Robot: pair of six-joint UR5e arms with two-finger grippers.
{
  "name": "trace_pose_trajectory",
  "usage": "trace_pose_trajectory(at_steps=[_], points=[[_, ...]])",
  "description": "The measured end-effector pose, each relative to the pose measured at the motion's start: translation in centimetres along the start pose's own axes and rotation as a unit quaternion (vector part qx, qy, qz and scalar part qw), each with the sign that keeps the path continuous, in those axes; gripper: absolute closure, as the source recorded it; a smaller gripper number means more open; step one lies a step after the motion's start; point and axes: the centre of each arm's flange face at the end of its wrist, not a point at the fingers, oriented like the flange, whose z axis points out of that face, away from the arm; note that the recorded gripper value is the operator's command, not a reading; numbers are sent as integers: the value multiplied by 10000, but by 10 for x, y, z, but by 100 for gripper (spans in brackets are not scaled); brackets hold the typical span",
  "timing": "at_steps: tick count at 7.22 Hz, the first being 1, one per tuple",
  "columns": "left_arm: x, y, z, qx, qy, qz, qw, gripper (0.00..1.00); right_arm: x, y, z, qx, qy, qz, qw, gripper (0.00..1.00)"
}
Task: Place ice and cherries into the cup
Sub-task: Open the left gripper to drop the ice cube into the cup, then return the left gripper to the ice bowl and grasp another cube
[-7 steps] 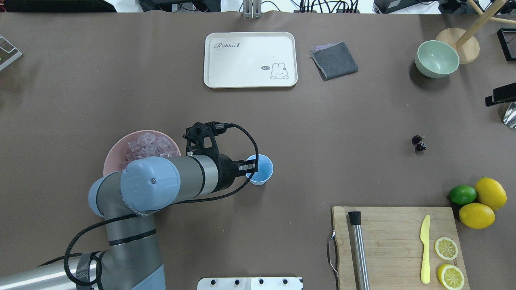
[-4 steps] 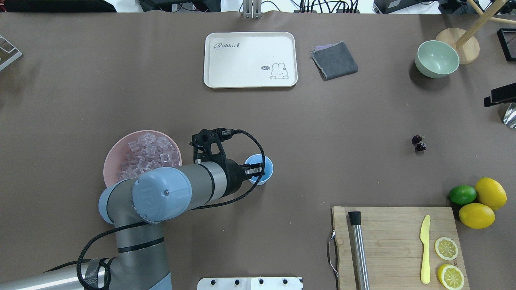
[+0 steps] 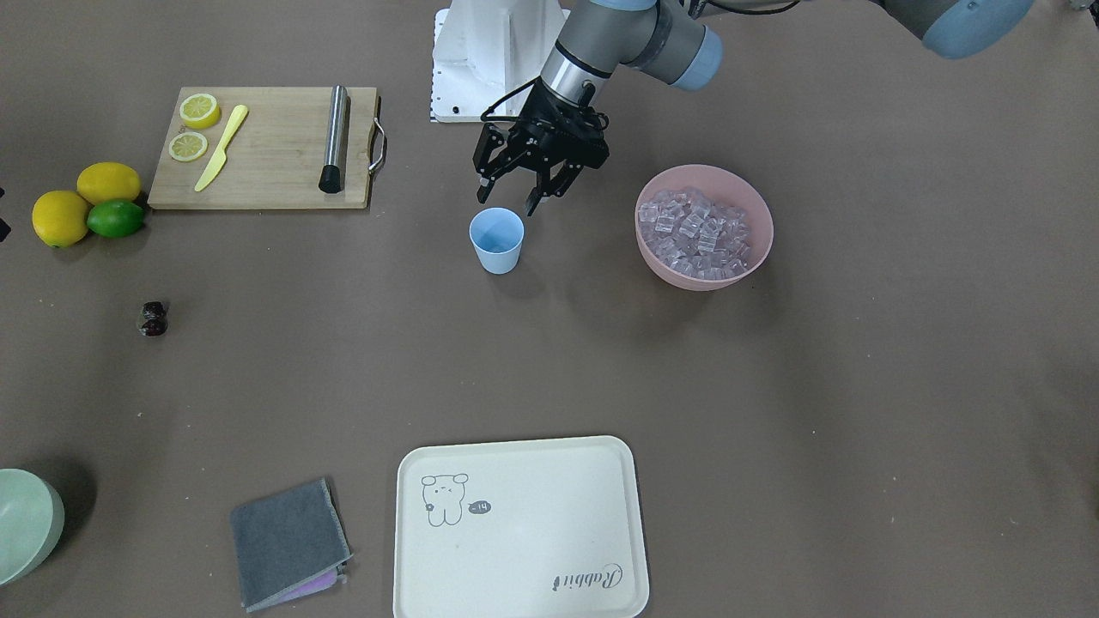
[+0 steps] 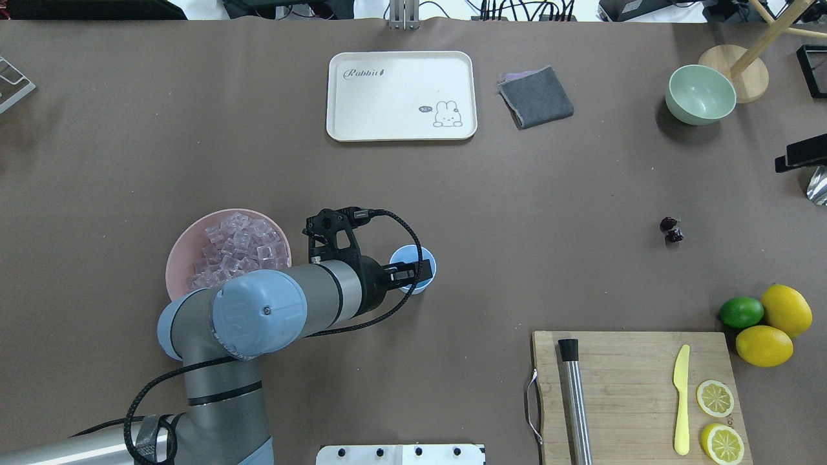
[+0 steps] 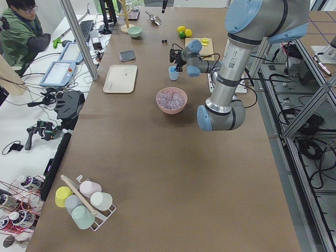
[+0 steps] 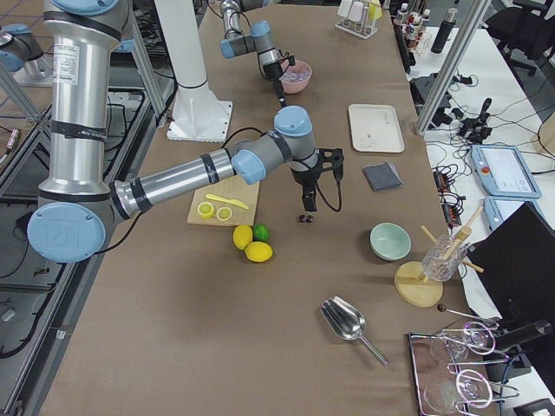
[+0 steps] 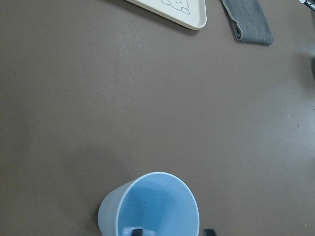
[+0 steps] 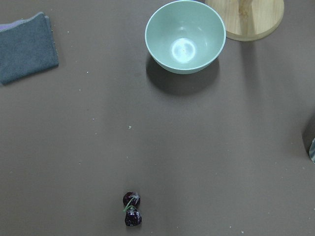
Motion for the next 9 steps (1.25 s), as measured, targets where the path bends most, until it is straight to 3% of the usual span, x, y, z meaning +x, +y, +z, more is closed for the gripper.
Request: trace_pose_trajectory(at_steps=[1, 3, 5, 7, 9], points=[[-2, 0, -2, -120, -44, 328, 9994, 0, 0, 0, 0, -2, 1, 1, 10000, 0], [-9, -26, -21, -694, -354, 1335, 9880, 0, 0, 0, 1, -7, 3, 2, 10000, 0], [-35, -63, -49, -798, -610, 1589, 9822, 0, -1, 1, 2, -21, 2, -7, 10000, 0], [-110, -94, -97, -1001, -913, 2149, 9672, 1, -1, 1, 3, -30, 0, -15, 10000, 0], [-175, -113, -124, -1191, -1267, 2648, 9485, 4, -2, 1, 4, -42, 2, -15, 10000, 0]])
